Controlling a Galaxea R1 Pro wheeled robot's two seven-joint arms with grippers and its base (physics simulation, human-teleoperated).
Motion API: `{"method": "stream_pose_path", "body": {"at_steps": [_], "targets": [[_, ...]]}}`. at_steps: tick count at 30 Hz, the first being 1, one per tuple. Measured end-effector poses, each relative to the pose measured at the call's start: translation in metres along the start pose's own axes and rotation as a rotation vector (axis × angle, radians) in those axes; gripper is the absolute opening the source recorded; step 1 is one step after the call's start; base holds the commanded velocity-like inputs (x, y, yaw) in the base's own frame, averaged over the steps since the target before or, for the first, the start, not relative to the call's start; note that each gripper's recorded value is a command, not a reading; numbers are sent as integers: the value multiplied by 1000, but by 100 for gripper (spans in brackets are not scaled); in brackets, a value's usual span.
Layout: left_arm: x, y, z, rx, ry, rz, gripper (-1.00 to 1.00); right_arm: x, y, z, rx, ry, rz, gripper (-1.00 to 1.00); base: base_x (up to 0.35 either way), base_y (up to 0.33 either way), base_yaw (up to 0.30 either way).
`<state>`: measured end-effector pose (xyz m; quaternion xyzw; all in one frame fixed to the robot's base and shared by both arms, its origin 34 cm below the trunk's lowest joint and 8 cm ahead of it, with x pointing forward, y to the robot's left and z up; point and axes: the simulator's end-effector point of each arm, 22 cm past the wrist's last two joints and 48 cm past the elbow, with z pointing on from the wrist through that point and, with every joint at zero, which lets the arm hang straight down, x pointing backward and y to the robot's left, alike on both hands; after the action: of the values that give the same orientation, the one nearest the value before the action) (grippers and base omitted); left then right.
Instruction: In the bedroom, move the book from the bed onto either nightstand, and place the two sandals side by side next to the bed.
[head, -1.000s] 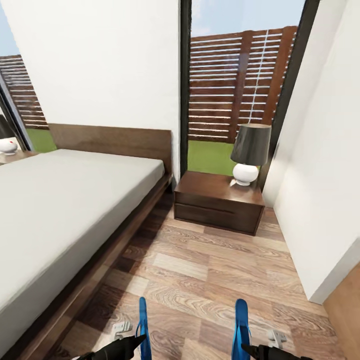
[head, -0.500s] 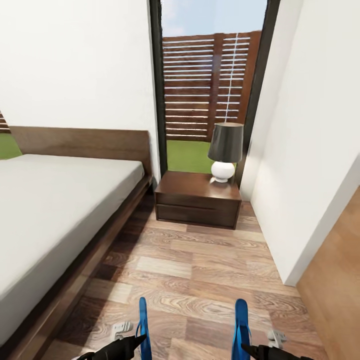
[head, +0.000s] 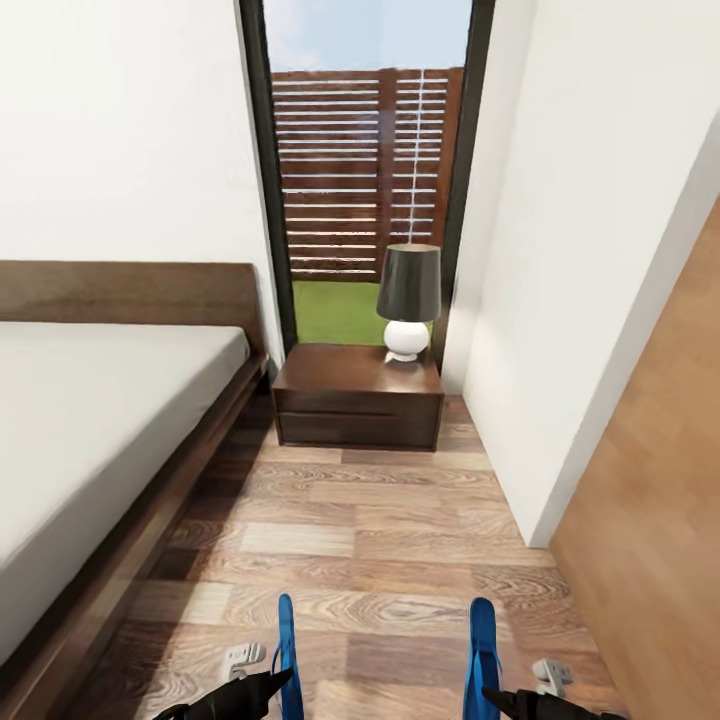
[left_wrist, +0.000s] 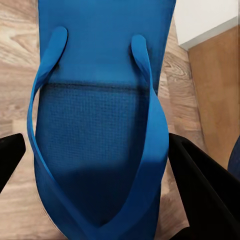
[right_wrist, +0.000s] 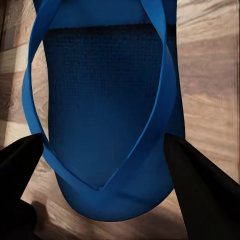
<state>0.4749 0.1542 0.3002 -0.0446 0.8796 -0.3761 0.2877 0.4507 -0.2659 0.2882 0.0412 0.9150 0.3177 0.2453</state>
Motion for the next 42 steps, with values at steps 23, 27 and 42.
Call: {"method": "stream_pose_path", "body": {"at_steps": [23, 27, 42], "targets": [[0, 0, -1, -1, -1, 1, -100, 2, 3, 2, -4, 3, 2, -100, 153, -25, -52], [0, 1, -1, -1, -1, 0, -100, 2, 3, 2, -4, 3, 1, -100, 305, -144, 0], [-1, 1, -1, -2, -2, 0, -100, 2, 3, 2, -5, 3, 1, -100, 311, -72, 0]]}}
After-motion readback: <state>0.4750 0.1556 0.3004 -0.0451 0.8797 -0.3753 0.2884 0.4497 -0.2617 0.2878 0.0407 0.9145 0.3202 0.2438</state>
